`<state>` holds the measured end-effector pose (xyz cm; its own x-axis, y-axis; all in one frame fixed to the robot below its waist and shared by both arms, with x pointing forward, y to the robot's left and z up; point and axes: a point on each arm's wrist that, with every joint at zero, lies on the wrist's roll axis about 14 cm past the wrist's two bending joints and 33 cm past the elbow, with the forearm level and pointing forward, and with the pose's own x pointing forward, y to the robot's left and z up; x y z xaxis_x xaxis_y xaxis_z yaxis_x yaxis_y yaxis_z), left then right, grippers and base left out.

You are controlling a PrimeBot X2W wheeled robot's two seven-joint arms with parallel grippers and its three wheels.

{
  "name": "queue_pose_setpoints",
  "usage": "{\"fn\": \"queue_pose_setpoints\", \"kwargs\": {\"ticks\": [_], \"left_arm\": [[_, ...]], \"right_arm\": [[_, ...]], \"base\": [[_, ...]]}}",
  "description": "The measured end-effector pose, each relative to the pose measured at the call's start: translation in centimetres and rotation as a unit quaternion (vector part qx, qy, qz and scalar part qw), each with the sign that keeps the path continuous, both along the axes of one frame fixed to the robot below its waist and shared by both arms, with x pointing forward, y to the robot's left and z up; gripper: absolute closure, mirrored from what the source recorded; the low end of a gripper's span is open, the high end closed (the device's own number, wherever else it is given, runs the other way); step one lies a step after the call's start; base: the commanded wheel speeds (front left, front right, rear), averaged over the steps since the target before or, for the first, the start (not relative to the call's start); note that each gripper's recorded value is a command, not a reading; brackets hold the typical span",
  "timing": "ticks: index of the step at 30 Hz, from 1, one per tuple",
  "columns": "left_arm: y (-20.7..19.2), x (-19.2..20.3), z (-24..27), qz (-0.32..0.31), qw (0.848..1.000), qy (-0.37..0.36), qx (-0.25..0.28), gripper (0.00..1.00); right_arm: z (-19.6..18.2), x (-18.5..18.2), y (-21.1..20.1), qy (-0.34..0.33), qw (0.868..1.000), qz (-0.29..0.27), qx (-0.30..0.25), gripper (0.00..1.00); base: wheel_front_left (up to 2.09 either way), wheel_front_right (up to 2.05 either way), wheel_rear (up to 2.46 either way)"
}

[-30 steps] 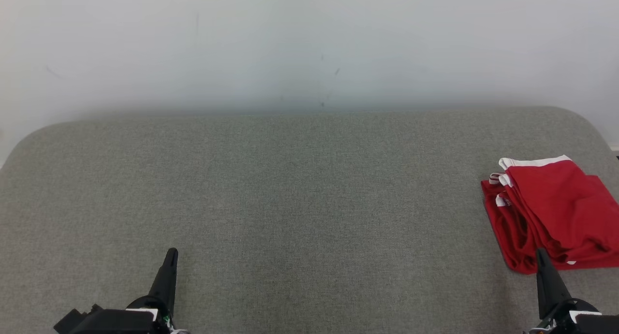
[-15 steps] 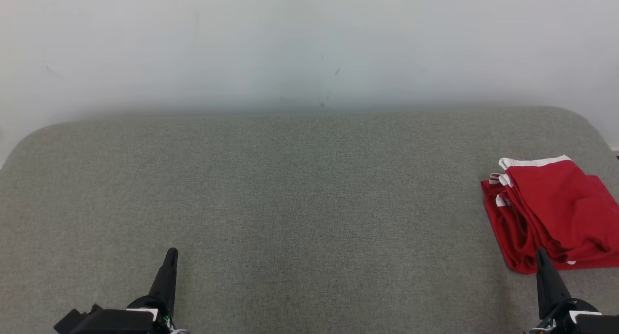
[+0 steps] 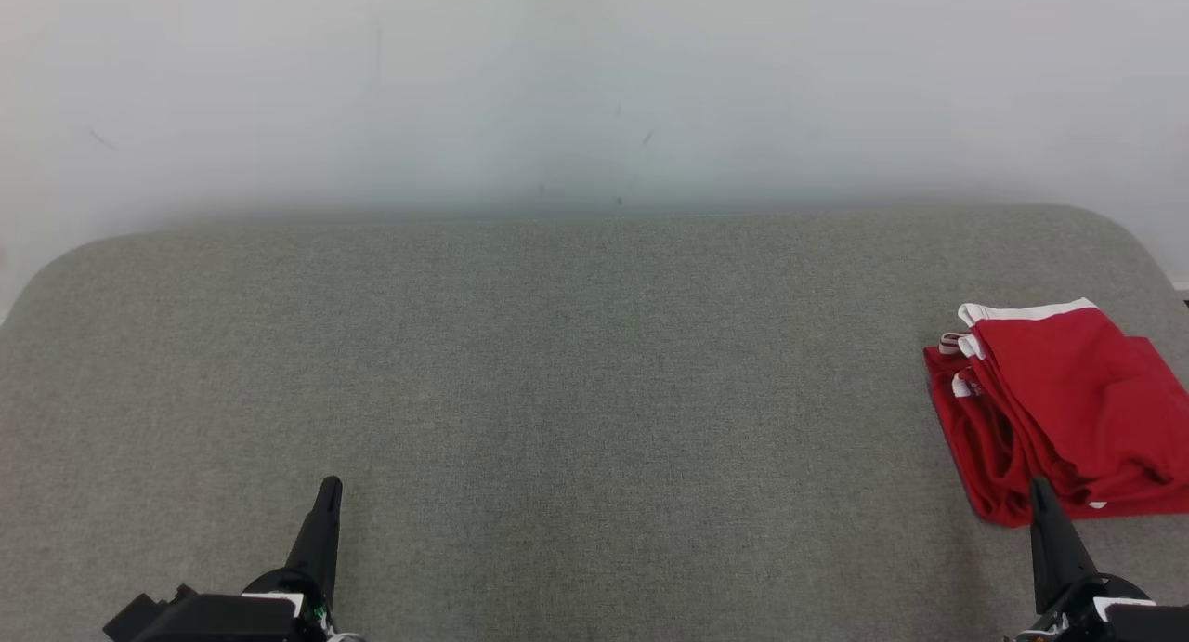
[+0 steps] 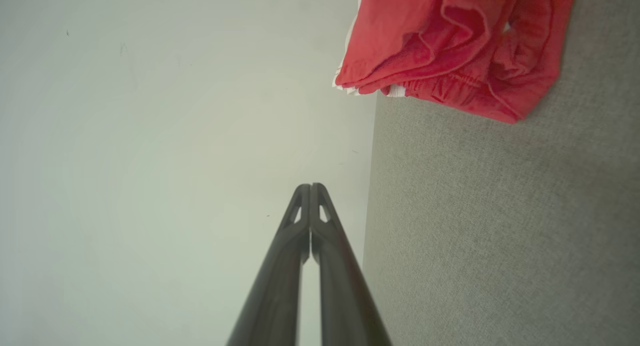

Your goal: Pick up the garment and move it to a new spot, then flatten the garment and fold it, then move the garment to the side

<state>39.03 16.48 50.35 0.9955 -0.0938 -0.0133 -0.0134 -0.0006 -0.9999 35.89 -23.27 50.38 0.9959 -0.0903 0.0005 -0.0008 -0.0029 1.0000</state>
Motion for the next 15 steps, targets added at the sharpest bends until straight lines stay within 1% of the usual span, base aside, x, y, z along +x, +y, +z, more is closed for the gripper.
{"fn": "queue_pose_setpoints", "kwargs": {"ticks": [15], "left_arm": [[0.0,0.0,0.0,0.0,1.0,0.0,0.0,1.0]], "right_arm": [[0.0,0.0,-0.01,0.0,1.0,0.0,0.0,1.0]], "base": [[0.0,0.0,0.0]]}}
